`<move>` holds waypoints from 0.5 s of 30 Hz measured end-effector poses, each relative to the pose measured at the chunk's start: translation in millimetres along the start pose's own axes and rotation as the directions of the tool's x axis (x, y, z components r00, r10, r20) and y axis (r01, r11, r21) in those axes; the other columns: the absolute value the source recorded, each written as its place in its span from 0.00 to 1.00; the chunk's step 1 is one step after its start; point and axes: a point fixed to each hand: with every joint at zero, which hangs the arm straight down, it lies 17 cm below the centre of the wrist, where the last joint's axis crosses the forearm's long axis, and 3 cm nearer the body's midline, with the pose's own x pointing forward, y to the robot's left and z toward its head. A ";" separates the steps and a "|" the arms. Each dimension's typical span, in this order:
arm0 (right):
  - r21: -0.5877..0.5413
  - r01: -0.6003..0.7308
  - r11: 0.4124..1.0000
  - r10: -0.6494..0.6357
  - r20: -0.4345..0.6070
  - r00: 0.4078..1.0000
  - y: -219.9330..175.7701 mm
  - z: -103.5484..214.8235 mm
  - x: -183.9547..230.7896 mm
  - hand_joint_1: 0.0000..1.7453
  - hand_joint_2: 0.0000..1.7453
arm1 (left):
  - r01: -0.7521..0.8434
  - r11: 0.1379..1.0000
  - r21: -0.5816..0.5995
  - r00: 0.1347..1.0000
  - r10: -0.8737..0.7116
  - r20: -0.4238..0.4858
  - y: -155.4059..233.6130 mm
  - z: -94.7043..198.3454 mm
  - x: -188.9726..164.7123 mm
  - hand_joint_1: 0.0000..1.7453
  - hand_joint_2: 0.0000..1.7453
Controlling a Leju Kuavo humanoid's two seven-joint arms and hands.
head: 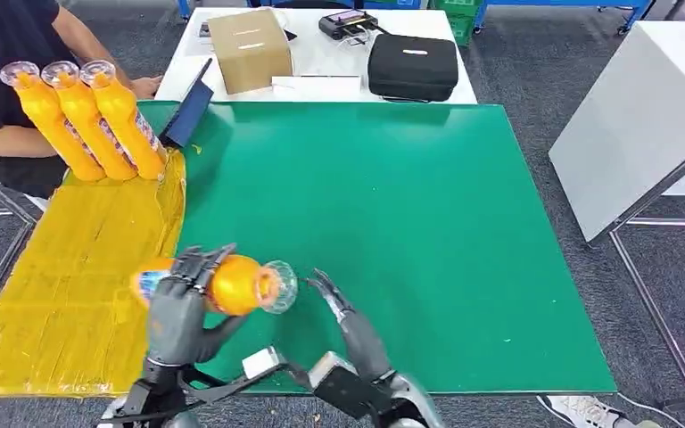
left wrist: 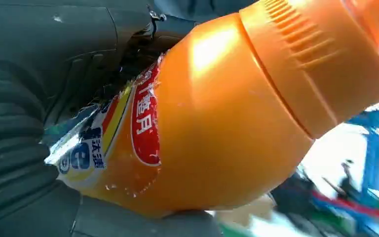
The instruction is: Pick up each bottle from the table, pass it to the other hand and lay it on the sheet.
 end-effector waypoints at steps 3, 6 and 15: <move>-0.002 -0.030 1.000 0.030 0.003 1.000 -10.1 10.1 -7.3 0.00 0.00 | 0.108 0.994 -0.013 0.994 -0.108 -0.026 -0.9 7.2 -48.3 1.00 1.00; 0.001 -0.050 0.999 0.050 -0.001 0.999 -15.4 16.8 -12.9 0.00 0.00 | 0.183 0.983 -0.028 0.982 -0.184 -0.045 -0.9 10.4 -82.4 1.00 1.00; 0.039 -0.075 0.996 0.073 0.037 0.997 -19.3 24.6 -11.6 0.00 0.00 | 0.303 0.928 -0.218 0.895 -0.355 -0.268 -64.4 19.9 -149.0 1.00 1.00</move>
